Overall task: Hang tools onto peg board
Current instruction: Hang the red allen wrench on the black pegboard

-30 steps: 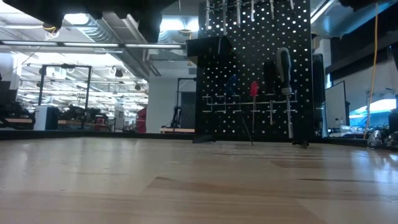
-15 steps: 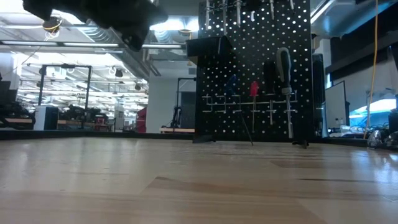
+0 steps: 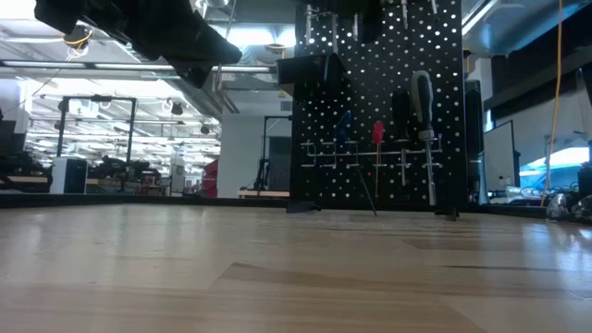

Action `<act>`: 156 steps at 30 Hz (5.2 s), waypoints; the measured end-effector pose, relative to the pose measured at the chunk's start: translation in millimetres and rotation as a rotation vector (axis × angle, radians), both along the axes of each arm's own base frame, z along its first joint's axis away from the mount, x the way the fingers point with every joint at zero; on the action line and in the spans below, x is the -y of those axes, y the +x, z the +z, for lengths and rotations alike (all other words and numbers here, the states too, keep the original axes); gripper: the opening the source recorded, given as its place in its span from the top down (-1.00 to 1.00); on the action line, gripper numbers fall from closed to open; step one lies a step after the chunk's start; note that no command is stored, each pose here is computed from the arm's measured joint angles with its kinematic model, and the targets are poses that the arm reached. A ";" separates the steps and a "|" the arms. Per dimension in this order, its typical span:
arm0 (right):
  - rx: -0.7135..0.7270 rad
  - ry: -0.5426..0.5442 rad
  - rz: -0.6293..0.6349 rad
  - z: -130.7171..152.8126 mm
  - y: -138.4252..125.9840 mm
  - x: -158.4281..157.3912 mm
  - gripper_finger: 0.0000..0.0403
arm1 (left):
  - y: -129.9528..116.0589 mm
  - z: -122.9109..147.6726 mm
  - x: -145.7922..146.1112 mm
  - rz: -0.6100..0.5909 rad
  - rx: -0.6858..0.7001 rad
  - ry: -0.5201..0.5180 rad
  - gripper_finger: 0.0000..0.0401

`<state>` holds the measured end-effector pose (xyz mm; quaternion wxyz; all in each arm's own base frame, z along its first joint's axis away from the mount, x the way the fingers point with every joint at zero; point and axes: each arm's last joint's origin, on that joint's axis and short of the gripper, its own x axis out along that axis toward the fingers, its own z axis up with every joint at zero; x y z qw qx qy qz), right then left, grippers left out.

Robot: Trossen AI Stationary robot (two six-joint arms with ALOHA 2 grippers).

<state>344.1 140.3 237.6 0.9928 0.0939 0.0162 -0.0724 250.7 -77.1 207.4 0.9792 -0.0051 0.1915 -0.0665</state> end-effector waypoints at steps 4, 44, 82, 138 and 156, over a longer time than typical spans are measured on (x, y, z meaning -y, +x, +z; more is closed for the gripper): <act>0.006 0.021 0.005 -1.7 3.1 3.9 -0.03 | 0.7 -1.2 0.4 -0.005 -0.002 0.009 1.00; 0.023 -0.121 0.027 -6.4 33.5 7.4 0.69 | 0.7 -1.4 0.4 -0.005 -0.004 0.005 0.99; -0.140 -0.280 -0.823 -13.2 -27.9 32.5 0.69 | -38.6 -12.5 -22.4 0.173 -0.128 -0.014 0.28; -0.095 -0.178 -0.861 -8.2 -28.0 125.5 0.69 | -39.1 -11.5 -18.0 0.146 -0.116 -0.003 0.28; -0.118 -0.169 -0.877 -20.2 -28.5 133.9 0.69 | -39.0 -11.4 -18.0 0.147 -0.115 -0.004 0.28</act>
